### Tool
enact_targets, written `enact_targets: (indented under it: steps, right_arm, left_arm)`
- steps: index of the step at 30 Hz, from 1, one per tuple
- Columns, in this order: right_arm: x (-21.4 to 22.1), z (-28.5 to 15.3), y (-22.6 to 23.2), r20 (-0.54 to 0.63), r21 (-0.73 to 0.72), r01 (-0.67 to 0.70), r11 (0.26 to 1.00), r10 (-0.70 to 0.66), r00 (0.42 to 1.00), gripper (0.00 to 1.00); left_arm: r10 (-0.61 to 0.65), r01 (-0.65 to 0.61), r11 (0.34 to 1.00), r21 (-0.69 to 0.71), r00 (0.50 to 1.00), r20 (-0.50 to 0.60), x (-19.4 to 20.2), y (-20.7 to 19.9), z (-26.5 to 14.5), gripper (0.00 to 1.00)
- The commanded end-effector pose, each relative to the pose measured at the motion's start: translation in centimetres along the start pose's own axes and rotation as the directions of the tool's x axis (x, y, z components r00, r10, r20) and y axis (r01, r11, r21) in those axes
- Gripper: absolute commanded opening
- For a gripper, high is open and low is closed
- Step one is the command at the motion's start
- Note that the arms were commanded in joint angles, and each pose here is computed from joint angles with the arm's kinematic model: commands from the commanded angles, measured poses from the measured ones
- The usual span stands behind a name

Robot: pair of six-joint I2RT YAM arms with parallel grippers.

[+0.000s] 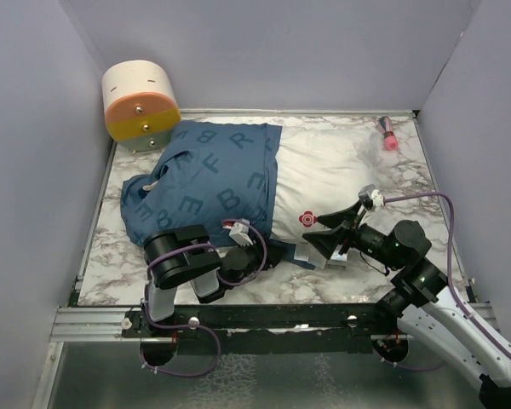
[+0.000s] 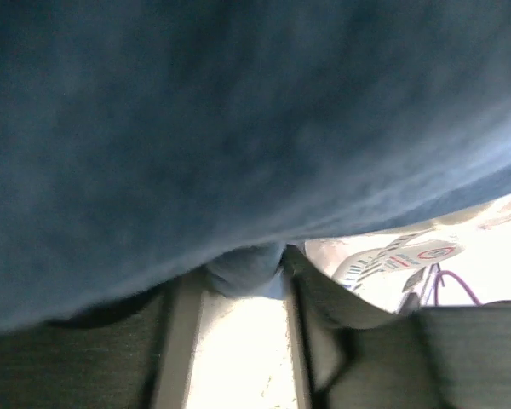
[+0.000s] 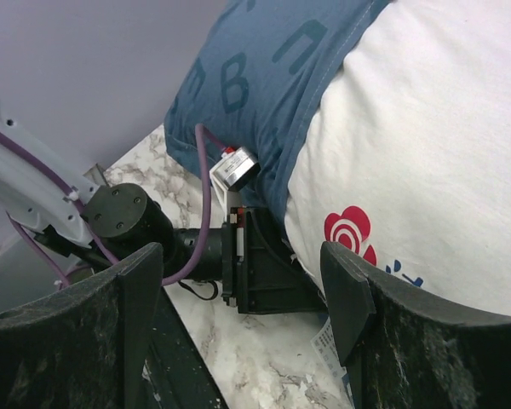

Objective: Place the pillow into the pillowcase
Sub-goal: Stuff the pillow into the pillowcase.

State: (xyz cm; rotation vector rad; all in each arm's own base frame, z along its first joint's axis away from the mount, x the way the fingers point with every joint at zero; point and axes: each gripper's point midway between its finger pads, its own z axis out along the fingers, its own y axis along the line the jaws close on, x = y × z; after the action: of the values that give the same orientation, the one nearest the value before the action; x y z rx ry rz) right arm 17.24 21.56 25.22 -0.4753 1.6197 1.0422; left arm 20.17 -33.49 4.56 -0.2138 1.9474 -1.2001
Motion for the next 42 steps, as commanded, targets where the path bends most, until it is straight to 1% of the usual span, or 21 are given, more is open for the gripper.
enact_targets:
  steps: [1,2,3,5,7,10,15,19,21,22,25,28,30,35,42]
  right_arm:
    - [-0.6,-0.1,0.1,0.003,0.008,0.028,1.000,-0.028,1.000,0.74]
    - [-0.6,-0.1,0.0,0.002,0.011,0.030,0.999,-0.030,1.000,0.74]
    - [-0.7,0.0,0.0,0.003,0.014,0.031,0.999,-0.031,1.000,0.74]
    - [-0.6,0.1,-0.1,0.000,0.016,0.032,0.999,-0.032,0.999,0.74]
    - [-0.9,0.2,-0.1,0.000,0.016,0.037,0.999,-0.037,0.999,0.74]
    - [-1.6,0.3,0.0,0.006,0.021,0.052,0.998,-0.052,0.999,0.74]
    - [-2.8,0.5,0.1,0.016,0.028,0.075,0.997,-0.076,0.997,0.74]
    - [-4.6,0.7,0.2,0.016,0.044,0.141,0.989,-0.142,0.990,0.75]
    - [-6.1,0.8,0.0,0.011,0.073,0.195,0.978,-0.196,0.980,0.79]
    - [-7.2,0.9,-0.1,0.010,0.095,0.220,0.971,-0.222,0.975,0.82]
    - [-9.8,1.6,-1.0,-0.018,0.165,0.278,0.946,-0.279,0.960,0.93]
    - [-10.7,2.8,-2.4,-0.107,0.224,0.323,0.919,-0.306,0.946,0.96]
    - [-10.2,3.5,-3.7,-0.181,0.260,0.334,0.906,-0.294,0.939,0.96]
    - [-6.7,4.1,-6.5,-0.382,0.316,0.342,0.885,-0.211,0.900,0.96]
    - [-3.0,3.0,-8.7,-0.491,0.377,0.349,0.858,-0.134,0.861,0.94]
  left_arm:
    - [-0.103,0.098,0.984,0.147,0.994,0.025,-0.6,-2.6,0.0,0.32]
    - [-0.105,0.101,0.984,0.147,0.994,0.025,-0.6,-2.4,-0.1,0.27]
    - [-0.102,0.097,0.985,0.145,0.994,0.028,-0.6,-2.3,-0.3,0.20]
    - [-0.087,0.080,0.987,0.141,0.995,0.046,-1.0,-2.0,-0.6,0.12]
    - [-0.056,0.047,0.988,0.146,0.996,0.062,-1.5,-2.1,-1.1,0.06]
    - [0.006,-0.018,0.985,0.169,0.998,0.069,-2.1,-3.0,-1.7,0.00]
    - [0.138,-0.141,0.972,0.190,0.990,0.030,-2.4,-5.1,-2.4,0.00]
    - [0.262,-0.249,0.953,0.170,0.963,-0.059,-2.3,-6.8,-3.1,0.00]
    - [0.321,-0.305,0.937,0.170,0.944,-0.074,-3.0,-7.8,-3.7,0.00]
    - [0.347,-0.332,0.927,0.176,0.936,-0.063,-3.9,-8.8,-4.2,0.00]
    - [0.436,-0.424,0.891,0.162,0.899,-0.044,-6.3,-10.7,-5.1,0.00]
    - [0.493,-0.484,0.859,0.166,0.870,-0.014,-8.7,-13.0,-5.8,0.00]
    - [0.520,-0.510,0.841,0.181,0.854,-0.008,-9.7,-14.5,-6.0,0.00]
    - [0.561,-0.547,0.809,0.217,0.828,-0.004,-11.2,-17.5,-5.9,0.00]
    - [0.586,-0.567,0.786,0.247,0.811,-0.001,-12.7,-20.3,-5.6,0.00]
